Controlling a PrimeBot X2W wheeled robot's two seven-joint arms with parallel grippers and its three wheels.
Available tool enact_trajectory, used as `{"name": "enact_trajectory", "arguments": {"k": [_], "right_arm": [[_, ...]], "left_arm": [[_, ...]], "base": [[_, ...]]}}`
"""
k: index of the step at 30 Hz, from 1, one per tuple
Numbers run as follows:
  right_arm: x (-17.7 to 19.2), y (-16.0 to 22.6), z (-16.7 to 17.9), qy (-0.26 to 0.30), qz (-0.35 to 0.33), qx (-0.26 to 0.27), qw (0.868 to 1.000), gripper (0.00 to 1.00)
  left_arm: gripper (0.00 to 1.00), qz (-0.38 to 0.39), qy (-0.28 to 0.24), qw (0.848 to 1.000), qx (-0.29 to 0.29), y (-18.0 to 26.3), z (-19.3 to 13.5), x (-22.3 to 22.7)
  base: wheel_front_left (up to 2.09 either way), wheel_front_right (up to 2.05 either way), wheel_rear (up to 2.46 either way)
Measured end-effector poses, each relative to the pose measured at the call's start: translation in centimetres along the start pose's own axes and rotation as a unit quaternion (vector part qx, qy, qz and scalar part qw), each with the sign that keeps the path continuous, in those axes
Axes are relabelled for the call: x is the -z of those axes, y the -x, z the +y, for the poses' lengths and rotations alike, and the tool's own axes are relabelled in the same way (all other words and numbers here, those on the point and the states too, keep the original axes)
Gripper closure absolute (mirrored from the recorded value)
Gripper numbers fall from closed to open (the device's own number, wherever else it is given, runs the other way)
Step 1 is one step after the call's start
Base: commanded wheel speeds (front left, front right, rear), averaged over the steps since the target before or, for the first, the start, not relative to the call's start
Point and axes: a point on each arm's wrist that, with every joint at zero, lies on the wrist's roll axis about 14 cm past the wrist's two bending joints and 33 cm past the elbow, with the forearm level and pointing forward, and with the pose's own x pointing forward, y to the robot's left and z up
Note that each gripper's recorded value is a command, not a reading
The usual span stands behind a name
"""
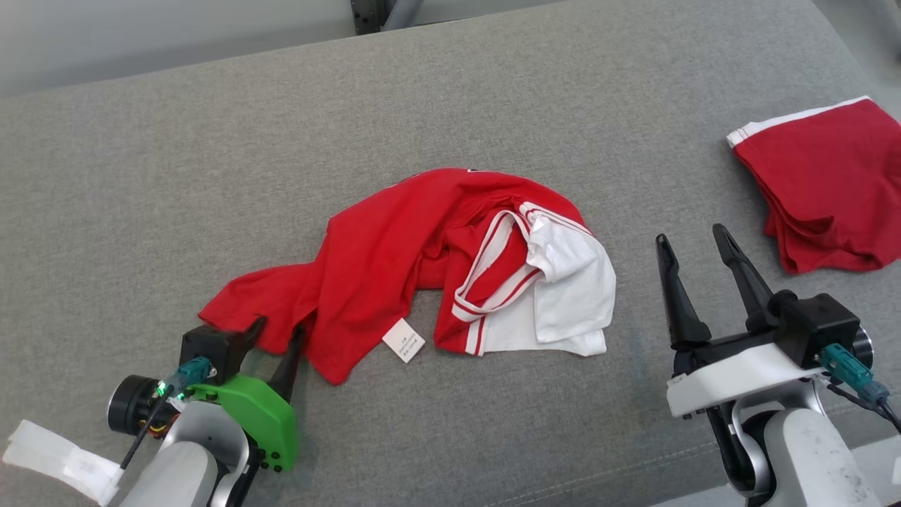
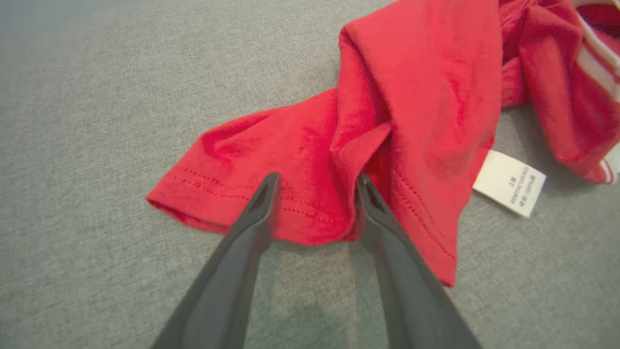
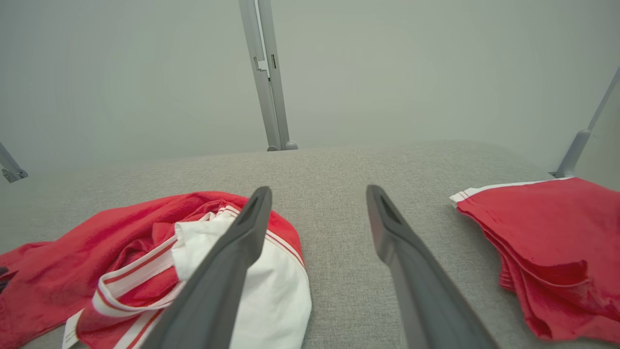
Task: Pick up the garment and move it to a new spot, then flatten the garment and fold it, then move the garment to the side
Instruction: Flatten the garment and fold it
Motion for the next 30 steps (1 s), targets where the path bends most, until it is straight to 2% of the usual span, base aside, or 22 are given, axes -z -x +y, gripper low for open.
{"name": "enact_trajectory", "arguments": {"k": [1, 4, 10, 18, 24, 30], "right_arm": [[0.0, 0.0, -0.2, 0.0, 0.0, 0.003, 1.0, 0.0], [0.4, 0.2, -0.9, 0.001, 0.004, 0.014, 1.0, 0.0], [0.8, 0.2, -1.4, 0.001, 0.008, 0.023, 1.0, 0.0], [1.1, -0.5, -0.8, -0.003, 0.009, 0.016, 1.0, 0.0], [1.3, -1.3, -0.3, -0.006, 0.008, 0.008, 1.0, 0.0], [1.8, -2.1, -0.1, -0.007, 0.011, 0.004, 1.0, 0.0]], "left_arm": [[1.0, 0.008, -0.004, 1.0, 0.005, -0.3, -0.1, 0.3], [1.0, 0.012, -0.018, 1.0, 0.007, -1.2, -0.1, 0.3], [1.0, -0.045, -0.023, 0.999, -0.016, -1.9, 1.3, -2.8], [1.0, -0.129, -0.025, 0.985, -0.116, 0.7, 7.2, -8.2], [1.0, -0.125, -0.003, 0.975, -0.184, 2.9, 11.4, -7.9], [1.0, -0.08, 0.027, 0.976, -0.2, 2.6, 13.2, -4.9]], "base": [[0.0, 0.0, 0.0], [0.0, 0.0, 0.0], [0.0, 0.0, 0.0], [0.0, 0.0, 0.0], [0.0, 0.0, 0.0], [0.0, 0.0, 0.0]]}}
